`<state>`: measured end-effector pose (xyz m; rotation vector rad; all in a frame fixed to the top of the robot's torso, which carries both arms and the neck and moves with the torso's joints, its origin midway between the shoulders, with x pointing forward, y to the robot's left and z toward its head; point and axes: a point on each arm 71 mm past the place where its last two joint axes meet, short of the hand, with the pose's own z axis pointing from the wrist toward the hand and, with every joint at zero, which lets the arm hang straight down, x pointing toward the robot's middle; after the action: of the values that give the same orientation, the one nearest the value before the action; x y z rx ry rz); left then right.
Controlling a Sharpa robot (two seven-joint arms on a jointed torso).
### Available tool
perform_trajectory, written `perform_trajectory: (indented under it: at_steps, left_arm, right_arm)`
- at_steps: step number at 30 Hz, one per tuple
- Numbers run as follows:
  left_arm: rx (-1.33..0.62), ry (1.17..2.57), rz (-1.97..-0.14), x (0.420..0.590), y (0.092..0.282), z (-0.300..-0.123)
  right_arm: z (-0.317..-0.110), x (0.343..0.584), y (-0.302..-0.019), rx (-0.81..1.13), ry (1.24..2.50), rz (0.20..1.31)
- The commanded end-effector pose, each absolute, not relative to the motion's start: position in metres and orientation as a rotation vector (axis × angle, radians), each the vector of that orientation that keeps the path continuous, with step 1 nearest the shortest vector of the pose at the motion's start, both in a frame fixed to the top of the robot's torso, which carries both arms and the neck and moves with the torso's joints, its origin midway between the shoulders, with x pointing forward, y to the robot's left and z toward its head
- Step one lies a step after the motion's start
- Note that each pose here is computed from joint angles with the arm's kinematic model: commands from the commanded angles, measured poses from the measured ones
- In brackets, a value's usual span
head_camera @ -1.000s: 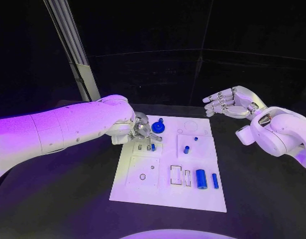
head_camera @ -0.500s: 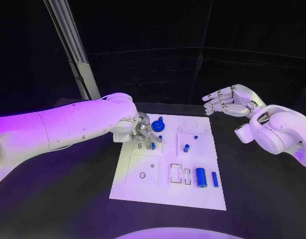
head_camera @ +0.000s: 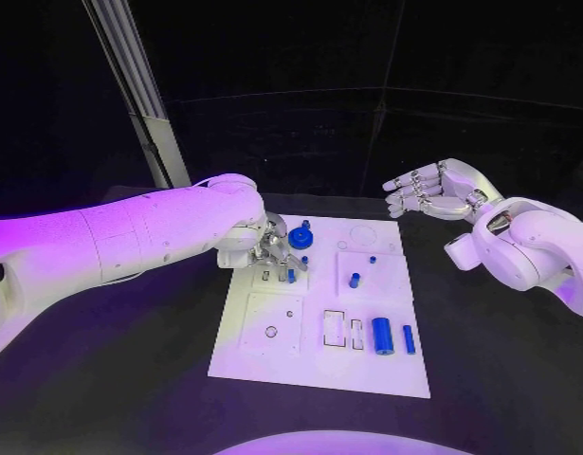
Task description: Assemble the parts on the task board
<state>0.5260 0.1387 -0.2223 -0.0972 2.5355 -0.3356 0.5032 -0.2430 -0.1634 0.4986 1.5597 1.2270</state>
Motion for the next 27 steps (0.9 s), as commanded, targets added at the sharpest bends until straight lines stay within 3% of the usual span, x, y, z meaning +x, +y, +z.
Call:
perform_trajectory:
  at_steps: [1,27]
  left_arm:
    - [-0.076,2.549,-0.318,0.526,0.1379,-0.2221]
    - [-0.053,2.575,-0.292,0.525,0.1349,-0.225]
  right_arm:
    - [-0.1625,0.5035,-0.2413,0.497,1.566,1.241]
    - [-0.1654,0.5076,-0.2423,0.494,1.577,1.218]
